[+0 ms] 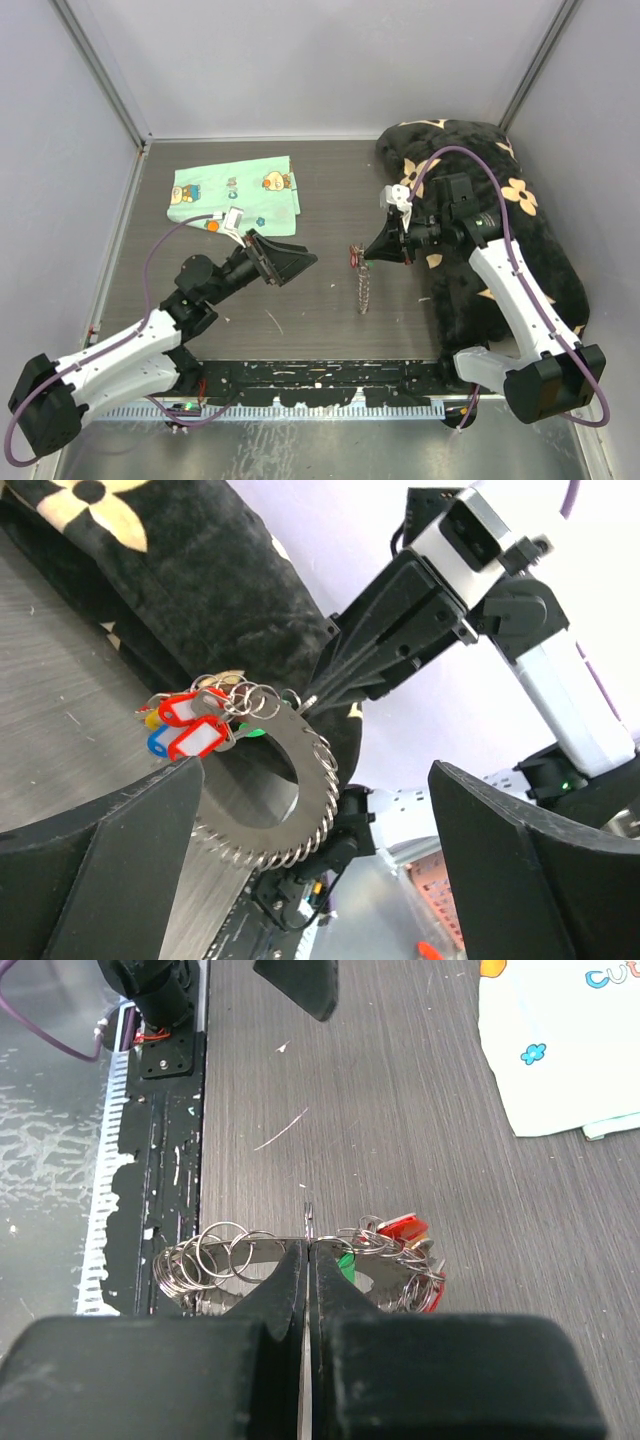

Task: Remove the keys from the keyring
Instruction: Remove the key from the keyring.

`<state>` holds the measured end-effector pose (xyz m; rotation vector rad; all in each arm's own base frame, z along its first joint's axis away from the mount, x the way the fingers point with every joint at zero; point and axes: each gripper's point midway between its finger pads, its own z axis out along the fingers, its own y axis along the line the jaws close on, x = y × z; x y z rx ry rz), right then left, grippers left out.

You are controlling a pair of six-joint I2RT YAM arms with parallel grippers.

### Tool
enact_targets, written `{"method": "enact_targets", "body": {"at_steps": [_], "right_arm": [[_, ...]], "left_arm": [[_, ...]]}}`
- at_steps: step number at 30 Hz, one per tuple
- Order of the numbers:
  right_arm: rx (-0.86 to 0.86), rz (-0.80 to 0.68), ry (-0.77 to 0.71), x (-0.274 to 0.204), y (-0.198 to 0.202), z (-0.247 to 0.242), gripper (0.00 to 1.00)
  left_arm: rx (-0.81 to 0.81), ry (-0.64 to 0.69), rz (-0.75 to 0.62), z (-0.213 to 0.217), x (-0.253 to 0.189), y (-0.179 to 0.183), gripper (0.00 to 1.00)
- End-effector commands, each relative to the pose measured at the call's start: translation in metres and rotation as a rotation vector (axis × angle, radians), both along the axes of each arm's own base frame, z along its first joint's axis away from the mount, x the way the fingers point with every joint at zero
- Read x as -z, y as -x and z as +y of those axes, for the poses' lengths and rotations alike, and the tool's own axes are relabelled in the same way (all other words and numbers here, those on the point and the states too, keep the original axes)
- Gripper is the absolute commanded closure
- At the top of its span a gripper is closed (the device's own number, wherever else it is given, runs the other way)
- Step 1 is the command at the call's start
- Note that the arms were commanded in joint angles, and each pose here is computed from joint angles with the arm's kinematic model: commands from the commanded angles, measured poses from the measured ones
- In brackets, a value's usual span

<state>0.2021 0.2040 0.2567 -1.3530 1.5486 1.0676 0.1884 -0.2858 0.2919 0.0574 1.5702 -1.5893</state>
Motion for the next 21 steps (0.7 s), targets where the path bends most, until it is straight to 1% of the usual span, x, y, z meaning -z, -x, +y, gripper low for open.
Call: {"method": "enact_targets", "body": {"at_steps": [1,5,7,8,10,12,16,17,18,19,20,21], "right_arm": [[-0.021,-0.071,-0.065,-0.022,0.002,0.001,0.99],[-0.028,-0.056,-0.076,-0.022,0.003,0.001,0.99],[-0.027,-0.051,-0.080,-0.023,0.003,0.001,0.99],[-0.029,-0.048,-0.083,-0.023,0.003,0.001,0.99],[-0.034,-0.040,-0.088,-0.023,0.003,0.001,0.99],[-0.039,-0.025,-0.094,-0.022,0.003,0.002,0.99],[-0.057,0.011,-0.109,-0.020,0.002,0.005,0.99],[-0.061,0.017,-0.114,-0.021,0.002,0.005,0.99],[-0.066,0.025,-0.120,-0.021,0.002,0.006,0.99],[-0.071,0.033,-0.126,-0.022,0.003,0.007,0.99],[-0.076,0.042,-0.134,-0.023,0.003,0.007,0.99],[-0.083,0.050,-0.145,-0.025,0.004,0.008,0.99]], "left_arm": [[-0.043,-0.066,-0.105,0.006,-0.015,0.004,0.02],[-0.056,0.101,-0.170,0.013,-0.035,0.009,0.02],[-0.026,0.155,-0.218,0.011,-0.047,0.014,0.01],[-0.003,0.163,-0.245,0.007,-0.051,0.016,0.01],[0.045,0.151,-0.257,-0.002,-0.055,0.019,0.06],[0.084,0.121,-0.241,-0.011,-0.053,0.019,0.11],[0.095,0.078,-0.209,-0.019,-0.051,0.014,0.25],[0.092,0.079,-0.205,-0.019,-0.052,0.013,0.32],[0.089,0.085,-0.197,-0.019,-0.053,0.011,0.41],[0.087,0.094,-0.185,-0.021,-0.054,0.010,0.48],[0.087,0.108,-0.178,-0.022,-0.055,0.009,0.51],[0.090,0.123,-0.182,-0.024,-0.058,0.008,0.59]]}}
